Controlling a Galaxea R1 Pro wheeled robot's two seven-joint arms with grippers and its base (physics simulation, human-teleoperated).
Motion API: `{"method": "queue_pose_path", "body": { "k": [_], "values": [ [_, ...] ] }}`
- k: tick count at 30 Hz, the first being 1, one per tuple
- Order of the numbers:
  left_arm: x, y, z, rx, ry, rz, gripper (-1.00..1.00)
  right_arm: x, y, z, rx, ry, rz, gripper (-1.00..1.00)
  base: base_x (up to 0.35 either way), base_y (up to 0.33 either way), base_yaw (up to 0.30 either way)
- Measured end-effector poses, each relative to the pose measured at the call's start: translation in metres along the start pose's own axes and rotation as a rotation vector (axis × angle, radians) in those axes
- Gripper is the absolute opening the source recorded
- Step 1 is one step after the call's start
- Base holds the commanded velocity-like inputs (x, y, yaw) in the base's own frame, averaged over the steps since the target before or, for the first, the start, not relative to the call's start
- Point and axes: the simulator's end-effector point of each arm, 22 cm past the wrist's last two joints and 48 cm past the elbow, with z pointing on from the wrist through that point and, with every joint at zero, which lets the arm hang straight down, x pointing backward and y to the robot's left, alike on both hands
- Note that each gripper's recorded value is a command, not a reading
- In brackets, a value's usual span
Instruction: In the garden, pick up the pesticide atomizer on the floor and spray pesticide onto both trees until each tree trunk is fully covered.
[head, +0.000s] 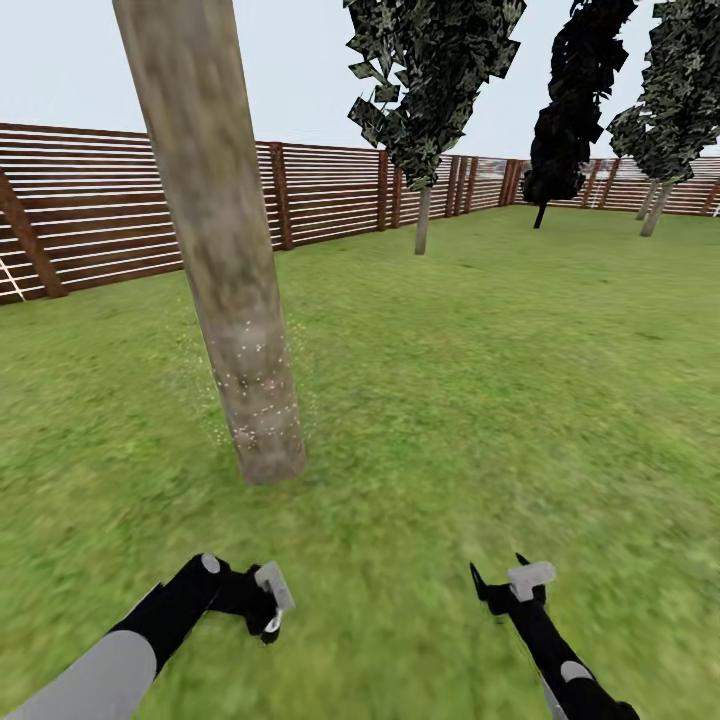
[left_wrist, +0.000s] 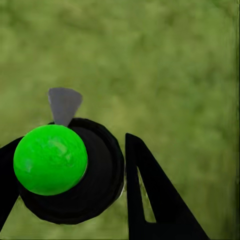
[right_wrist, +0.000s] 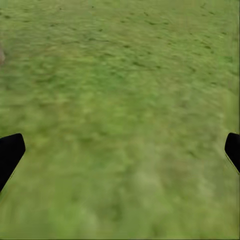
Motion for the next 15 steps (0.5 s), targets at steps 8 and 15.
{"method": "queue_pose_path", "body": {
  "k": [8, 15],
  "values": [
    [-0.063, -0.008, 0.01, 0.016, 0.043, 0.022, -1.0, -0.059, 0.08, 0.047, -0.366, 0.027, -0.037, 1.0, 0.0, 0.0, 0.0],
    [-0.055, -0.02, 0.01, 0.067, 0.084, 0.05, -1.0, -0.099, 0.148, 0.037, -0.737, 0.063, -0.07, 1.0, 0.0, 0.0, 0.0]
  ]
}}
